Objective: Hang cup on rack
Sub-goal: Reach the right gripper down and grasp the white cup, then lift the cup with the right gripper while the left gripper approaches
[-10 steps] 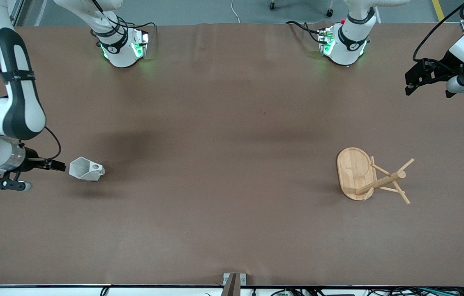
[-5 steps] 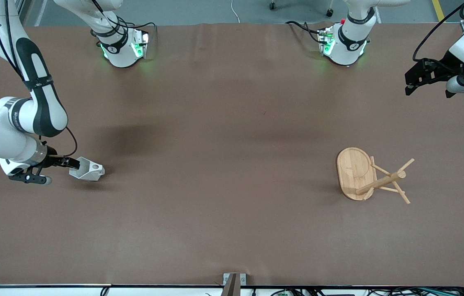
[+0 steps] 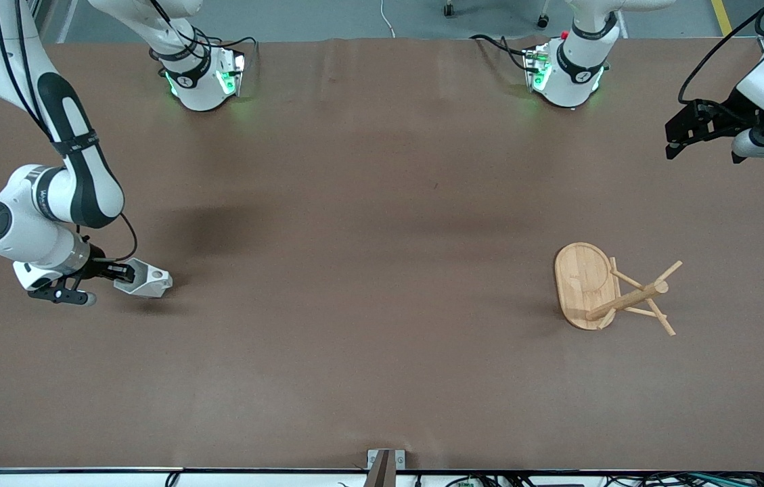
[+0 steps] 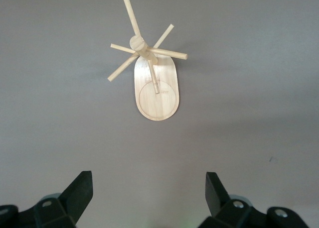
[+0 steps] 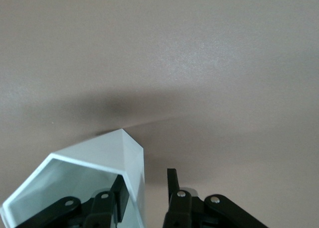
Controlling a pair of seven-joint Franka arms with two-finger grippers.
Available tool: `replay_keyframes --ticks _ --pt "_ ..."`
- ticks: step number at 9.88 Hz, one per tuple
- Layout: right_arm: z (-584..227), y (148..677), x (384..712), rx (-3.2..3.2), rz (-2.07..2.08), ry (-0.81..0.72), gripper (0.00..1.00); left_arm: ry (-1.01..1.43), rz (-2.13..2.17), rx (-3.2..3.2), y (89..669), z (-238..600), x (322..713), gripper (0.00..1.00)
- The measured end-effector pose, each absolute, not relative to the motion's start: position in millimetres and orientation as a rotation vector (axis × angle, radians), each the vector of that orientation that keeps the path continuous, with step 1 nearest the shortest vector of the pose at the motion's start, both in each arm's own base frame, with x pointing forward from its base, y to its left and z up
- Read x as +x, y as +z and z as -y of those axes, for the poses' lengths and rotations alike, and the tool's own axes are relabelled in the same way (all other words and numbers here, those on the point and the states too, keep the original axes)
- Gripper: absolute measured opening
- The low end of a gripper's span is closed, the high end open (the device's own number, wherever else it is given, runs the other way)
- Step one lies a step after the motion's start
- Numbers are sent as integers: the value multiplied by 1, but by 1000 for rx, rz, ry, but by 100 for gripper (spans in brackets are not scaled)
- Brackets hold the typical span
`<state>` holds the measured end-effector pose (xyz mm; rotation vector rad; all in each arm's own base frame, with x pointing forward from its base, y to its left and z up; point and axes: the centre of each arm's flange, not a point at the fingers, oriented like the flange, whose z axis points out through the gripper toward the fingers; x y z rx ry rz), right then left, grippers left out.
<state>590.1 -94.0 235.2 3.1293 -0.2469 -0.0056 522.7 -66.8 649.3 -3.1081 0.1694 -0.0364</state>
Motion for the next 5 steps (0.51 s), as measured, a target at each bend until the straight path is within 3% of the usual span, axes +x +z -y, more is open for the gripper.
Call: replay_keyframes --ticks 1,2,3,5 --pt "94 233 590 3132 251 -5 28 -33 -169 -3108 648 67 525 100" --pt "94 232 590 3133 254 -5 12 -31 -169 -3109 646 67 528 100" --pt "93 237 592 3139 243 4 4 -31 -171 -3111 646 68 532 100" --pt "92 251 601 3150 176 -55 4 -1 -190 -3178 638 80 538 100"
